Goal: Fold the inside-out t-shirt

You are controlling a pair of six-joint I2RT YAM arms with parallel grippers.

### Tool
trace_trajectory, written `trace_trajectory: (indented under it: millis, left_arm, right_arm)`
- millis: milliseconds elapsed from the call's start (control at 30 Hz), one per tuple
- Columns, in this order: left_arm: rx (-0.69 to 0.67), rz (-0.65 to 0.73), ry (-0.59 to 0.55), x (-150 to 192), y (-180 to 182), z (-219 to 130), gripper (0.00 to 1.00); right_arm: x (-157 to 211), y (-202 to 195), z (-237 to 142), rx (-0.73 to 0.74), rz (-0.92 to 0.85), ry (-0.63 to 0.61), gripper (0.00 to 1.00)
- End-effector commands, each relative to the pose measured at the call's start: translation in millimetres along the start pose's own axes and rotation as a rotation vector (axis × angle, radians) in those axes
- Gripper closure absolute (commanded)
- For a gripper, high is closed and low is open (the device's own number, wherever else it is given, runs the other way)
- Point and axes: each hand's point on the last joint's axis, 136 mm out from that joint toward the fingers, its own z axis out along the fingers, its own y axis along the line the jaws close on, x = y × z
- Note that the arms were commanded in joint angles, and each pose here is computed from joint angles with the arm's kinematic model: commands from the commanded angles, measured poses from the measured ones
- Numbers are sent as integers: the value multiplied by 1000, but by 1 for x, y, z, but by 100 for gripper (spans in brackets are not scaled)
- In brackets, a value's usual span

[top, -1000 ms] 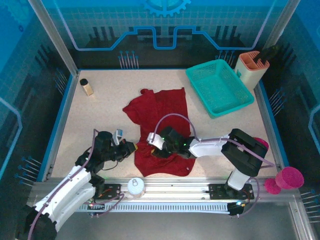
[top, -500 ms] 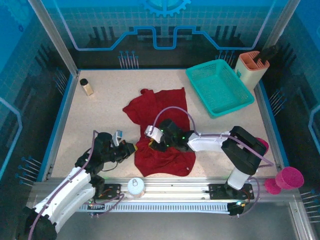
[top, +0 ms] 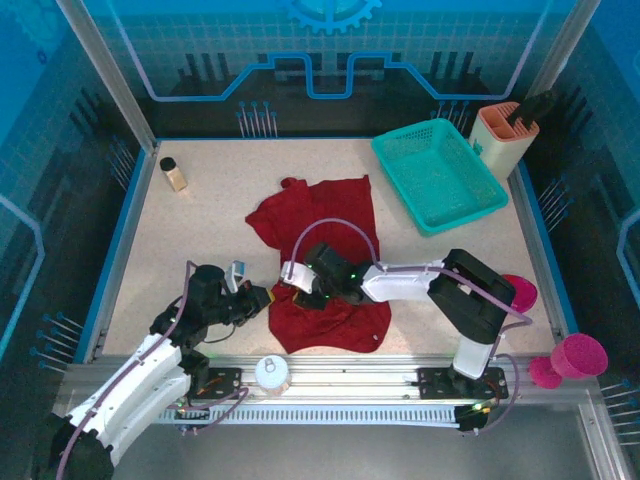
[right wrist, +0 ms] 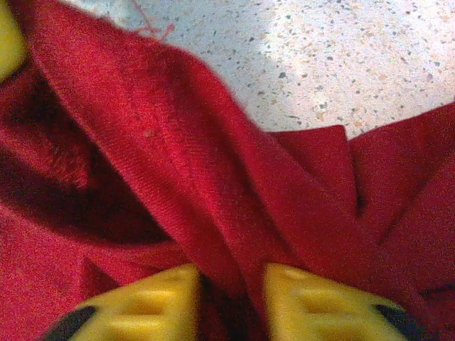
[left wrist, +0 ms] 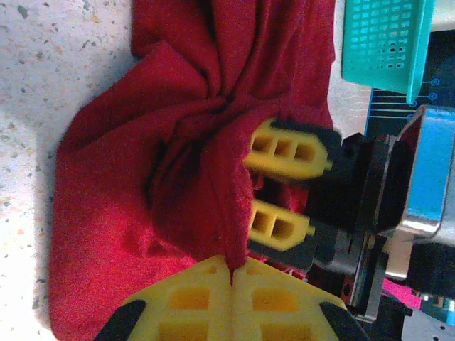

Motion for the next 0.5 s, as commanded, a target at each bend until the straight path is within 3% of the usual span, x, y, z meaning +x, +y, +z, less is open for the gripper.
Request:
trace_trajectory:
  millis: [0, 300, 467]
  left_arm:
    - [2, -15, 14, 2, -1, -3, 100]
    - [-94, 17, -56, -5, 23, -5, 100]
    - [-162, 43, -90, -10, 37, -8, 100]
  right_arm:
    - [-8, 1, -14, 18, -13, 13, 83]
    - [-49, 47, -91, -349, -33, -205, 100]
    - [-51, 95, -103, -588, -97, -200, 100]
